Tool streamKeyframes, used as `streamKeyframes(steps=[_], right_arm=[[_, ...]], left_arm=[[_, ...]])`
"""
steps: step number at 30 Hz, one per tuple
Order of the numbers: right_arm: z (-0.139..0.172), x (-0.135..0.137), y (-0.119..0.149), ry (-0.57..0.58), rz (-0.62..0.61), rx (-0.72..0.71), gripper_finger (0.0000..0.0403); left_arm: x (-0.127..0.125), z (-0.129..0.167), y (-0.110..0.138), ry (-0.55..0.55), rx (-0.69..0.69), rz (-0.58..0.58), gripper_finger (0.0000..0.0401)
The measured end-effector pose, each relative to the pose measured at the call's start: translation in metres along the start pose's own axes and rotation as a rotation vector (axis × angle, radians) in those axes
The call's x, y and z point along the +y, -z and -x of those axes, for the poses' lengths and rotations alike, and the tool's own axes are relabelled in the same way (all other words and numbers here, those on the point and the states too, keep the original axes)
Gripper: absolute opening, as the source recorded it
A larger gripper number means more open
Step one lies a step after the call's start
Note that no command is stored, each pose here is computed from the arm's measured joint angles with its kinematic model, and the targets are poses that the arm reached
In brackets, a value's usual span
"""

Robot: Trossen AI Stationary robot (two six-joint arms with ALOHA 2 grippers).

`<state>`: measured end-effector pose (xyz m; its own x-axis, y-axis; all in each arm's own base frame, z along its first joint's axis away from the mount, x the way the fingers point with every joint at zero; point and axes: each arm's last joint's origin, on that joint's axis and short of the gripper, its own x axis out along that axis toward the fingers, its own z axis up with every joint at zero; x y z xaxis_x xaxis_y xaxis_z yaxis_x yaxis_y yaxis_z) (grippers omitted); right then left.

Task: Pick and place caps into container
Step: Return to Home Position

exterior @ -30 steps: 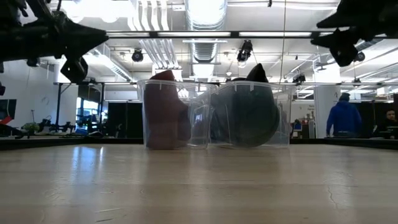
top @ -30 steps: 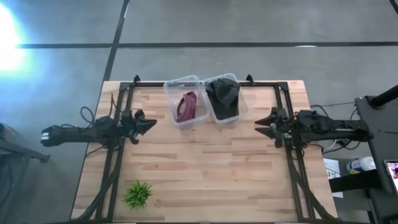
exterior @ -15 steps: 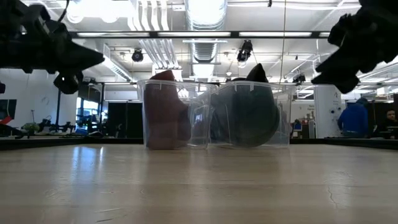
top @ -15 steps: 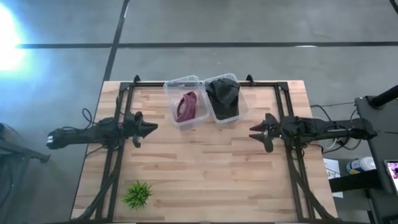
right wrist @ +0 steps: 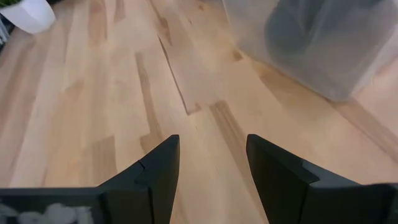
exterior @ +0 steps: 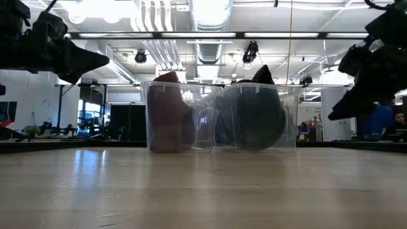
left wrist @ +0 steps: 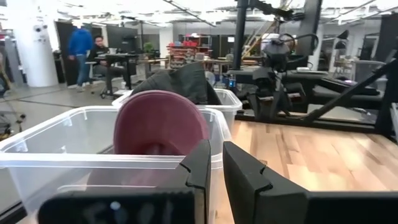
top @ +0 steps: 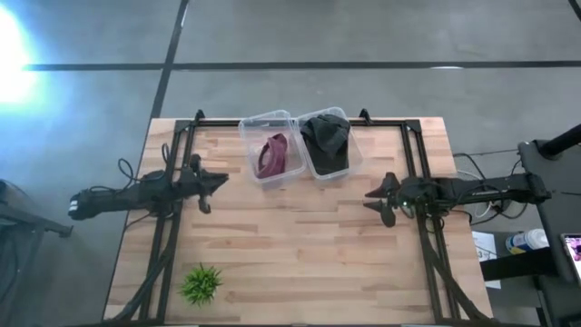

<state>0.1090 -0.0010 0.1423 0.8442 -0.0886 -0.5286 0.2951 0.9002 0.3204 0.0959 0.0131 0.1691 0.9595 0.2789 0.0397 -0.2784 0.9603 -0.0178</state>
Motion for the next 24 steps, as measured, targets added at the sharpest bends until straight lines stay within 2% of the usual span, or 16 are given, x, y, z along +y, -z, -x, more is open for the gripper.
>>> streamKeyframes(steps=[24], right_arm=[[-0.0008,-0.0004,0.0012,-0.001,0.000,-0.001,0.0183]], left_arm=[[0.0005,-0.0002,-0.0018,-0.011,-0.012,0.005,0.0037]])
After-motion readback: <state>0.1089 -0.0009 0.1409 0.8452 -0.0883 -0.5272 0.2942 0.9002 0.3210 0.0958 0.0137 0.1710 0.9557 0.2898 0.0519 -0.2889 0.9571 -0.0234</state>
